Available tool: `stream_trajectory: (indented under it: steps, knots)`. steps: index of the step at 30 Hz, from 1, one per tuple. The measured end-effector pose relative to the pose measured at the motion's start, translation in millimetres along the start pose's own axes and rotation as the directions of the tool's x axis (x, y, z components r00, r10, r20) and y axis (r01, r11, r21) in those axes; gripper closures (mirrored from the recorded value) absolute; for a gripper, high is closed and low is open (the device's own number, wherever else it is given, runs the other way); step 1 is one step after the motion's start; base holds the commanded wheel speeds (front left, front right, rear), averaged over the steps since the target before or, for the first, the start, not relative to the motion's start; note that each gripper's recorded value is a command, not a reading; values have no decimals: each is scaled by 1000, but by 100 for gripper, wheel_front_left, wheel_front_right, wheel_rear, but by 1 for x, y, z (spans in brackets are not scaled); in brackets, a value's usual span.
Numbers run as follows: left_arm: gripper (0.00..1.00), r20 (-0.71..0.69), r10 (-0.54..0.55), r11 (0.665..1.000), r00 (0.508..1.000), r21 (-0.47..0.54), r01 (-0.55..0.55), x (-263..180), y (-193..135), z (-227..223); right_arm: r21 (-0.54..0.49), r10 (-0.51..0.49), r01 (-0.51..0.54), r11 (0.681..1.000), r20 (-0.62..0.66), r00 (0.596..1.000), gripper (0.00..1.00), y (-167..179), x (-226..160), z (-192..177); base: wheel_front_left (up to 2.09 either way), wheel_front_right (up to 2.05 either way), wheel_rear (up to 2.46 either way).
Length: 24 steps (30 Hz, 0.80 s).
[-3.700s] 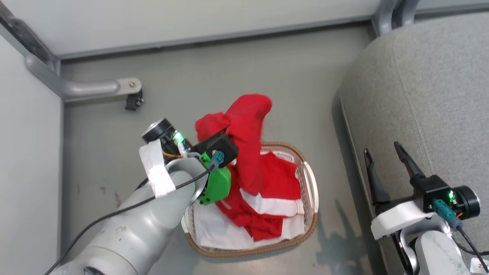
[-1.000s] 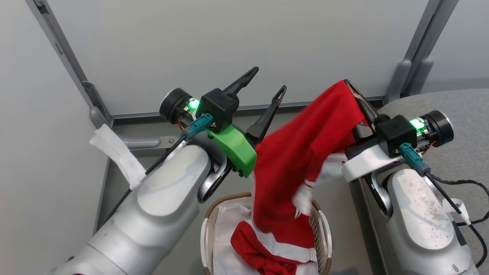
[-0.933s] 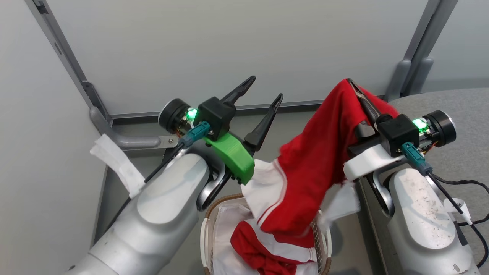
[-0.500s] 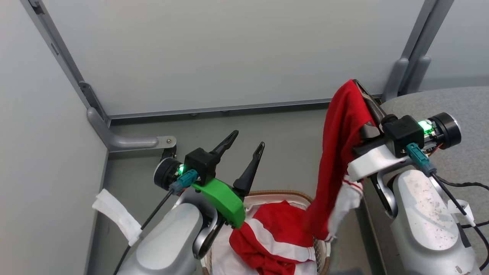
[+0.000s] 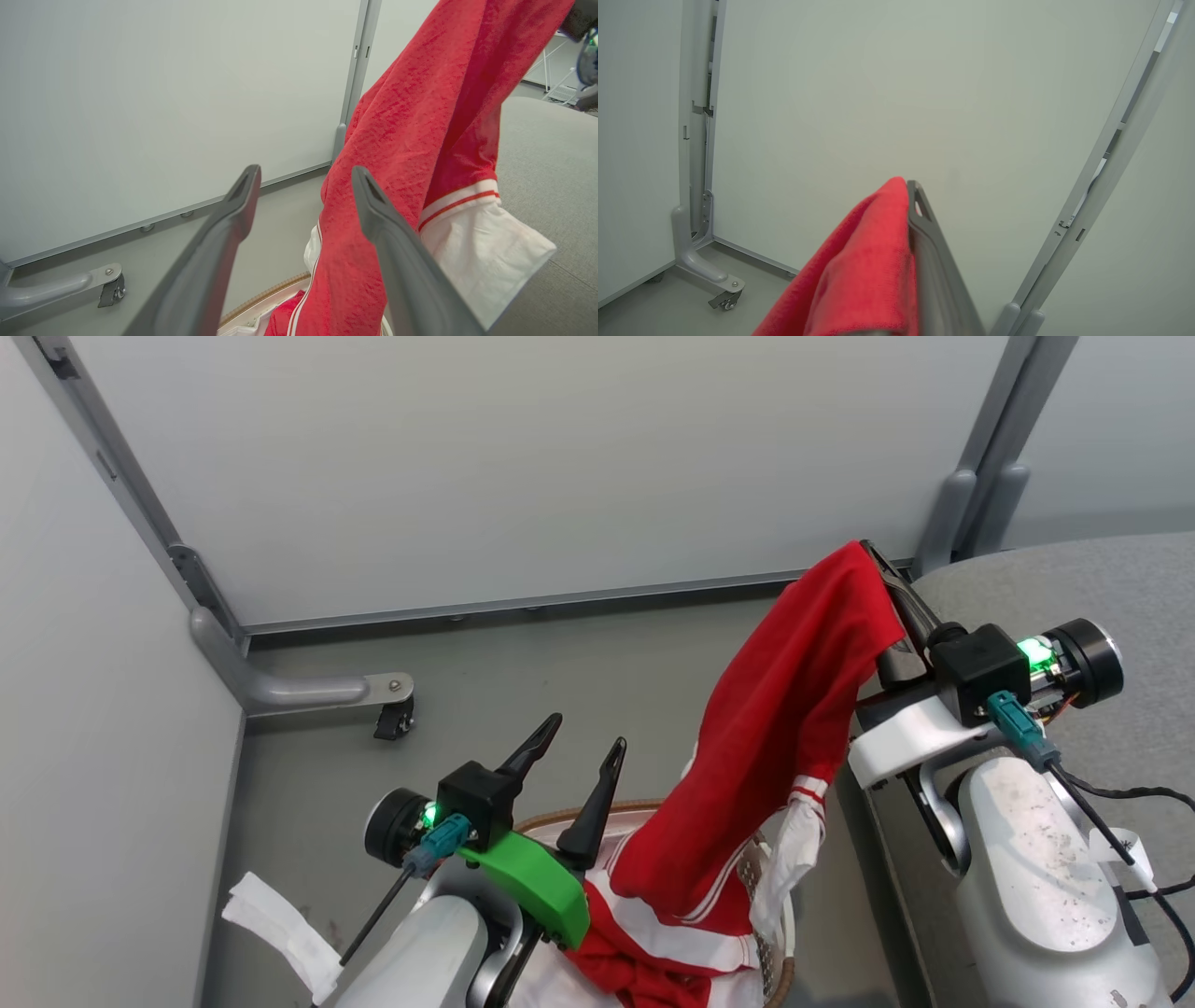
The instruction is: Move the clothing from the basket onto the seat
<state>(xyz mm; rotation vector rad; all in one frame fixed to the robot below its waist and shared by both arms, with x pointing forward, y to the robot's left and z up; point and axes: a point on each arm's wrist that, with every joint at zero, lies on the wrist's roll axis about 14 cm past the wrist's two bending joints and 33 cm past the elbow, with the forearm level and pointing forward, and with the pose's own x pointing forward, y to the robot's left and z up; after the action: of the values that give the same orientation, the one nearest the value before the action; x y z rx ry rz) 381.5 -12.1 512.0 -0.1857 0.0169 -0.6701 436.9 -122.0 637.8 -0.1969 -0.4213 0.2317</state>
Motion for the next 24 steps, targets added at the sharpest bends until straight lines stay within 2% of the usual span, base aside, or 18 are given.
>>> stream_trajectory:
  steps: [4, 12, 20, 24]
  knots:
    - [0, 20, -28, 1000, 999, 0, 28, 7, -9, 4, -31, -33, 32, 999, -27, 999, 100, -13, -9, -6, 0, 0, 0]
    - [0, 0, -143, 990, 990, -13, 143, 25, -45, -8, -139, -176, 167, 976, -59, 983, 100, -69, -35, -8, 0, 0, 0]
    - [0, -38, -317, 948, 948, -38, 316, 42, -98, -26, -224, -318, 294, 929, -81, 944, 100, -123, -66, -8, 0, 0, 0]
    - [0, -52, -375, 926, 926, -58, 372, 49, -113, -35, -250, -355, 322, 913, -101, 929, 100, -137, -75, -14, 0, 0, 0]
